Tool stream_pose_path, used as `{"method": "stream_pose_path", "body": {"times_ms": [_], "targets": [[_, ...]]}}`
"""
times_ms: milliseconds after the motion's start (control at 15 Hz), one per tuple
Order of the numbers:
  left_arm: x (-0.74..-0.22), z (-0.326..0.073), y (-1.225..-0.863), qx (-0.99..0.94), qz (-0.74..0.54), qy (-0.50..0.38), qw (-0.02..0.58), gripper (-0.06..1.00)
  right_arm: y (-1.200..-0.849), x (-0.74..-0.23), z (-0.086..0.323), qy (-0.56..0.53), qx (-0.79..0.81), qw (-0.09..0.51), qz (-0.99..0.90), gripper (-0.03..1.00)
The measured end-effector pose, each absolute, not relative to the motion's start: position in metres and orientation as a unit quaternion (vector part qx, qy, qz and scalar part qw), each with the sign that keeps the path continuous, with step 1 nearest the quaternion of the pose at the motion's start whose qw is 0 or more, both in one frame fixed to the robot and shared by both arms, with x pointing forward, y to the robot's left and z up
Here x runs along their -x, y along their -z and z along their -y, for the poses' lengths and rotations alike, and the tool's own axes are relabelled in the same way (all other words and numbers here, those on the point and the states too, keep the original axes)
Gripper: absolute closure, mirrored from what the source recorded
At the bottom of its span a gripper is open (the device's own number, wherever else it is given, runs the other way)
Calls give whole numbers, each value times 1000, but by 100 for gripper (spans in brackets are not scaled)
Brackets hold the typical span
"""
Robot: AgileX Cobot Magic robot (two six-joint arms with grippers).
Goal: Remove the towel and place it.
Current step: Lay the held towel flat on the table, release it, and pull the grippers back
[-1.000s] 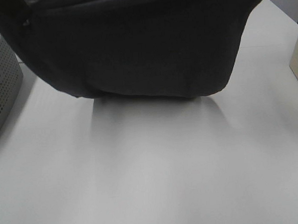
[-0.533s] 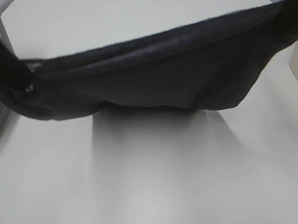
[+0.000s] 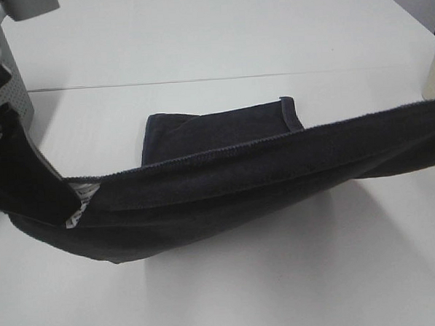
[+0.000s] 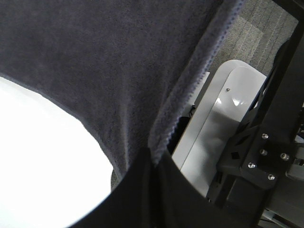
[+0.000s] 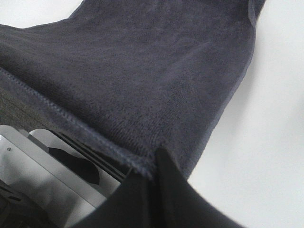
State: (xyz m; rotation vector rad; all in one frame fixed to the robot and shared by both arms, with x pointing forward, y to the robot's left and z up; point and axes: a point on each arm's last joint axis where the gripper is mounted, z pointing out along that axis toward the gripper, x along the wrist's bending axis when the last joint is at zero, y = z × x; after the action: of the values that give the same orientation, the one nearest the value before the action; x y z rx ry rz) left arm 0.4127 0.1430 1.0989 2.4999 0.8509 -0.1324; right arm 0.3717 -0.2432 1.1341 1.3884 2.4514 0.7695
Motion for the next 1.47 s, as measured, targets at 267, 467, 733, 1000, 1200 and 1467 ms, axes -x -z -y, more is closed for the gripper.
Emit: {"method": "stream_pose_path", "body": {"times_ms": [267, 467, 733, 1000, 1200, 1467], "targets": [[-393, -138, -1068, -913, -325, 117, 216, 94, -1110, -336, 248, -281, -484, 89, -824, 96], [-376, -132, -1061, -922, -310, 131, 193, 94, -1091, -308, 253, -303, -490, 79, -814, 96], [-369, -135, -1056, -914, -331, 144, 186, 94, -1061, -300, 254, -282, -504, 48, -815, 96], [-360, -135, -1019, -897, -364, 212, 136, 94, -1038, -305, 250, -249, -530, -6, -811, 96], [-360, -133, -1004, -888, -378, 235, 113, 94, -1031, -313, 247, -224, -539, -31, -811, 96], [-367, -124, -978, -883, -379, 269, 70, 94, -1011, -338, 242, -145, -561, -94, -810, 96]]}}
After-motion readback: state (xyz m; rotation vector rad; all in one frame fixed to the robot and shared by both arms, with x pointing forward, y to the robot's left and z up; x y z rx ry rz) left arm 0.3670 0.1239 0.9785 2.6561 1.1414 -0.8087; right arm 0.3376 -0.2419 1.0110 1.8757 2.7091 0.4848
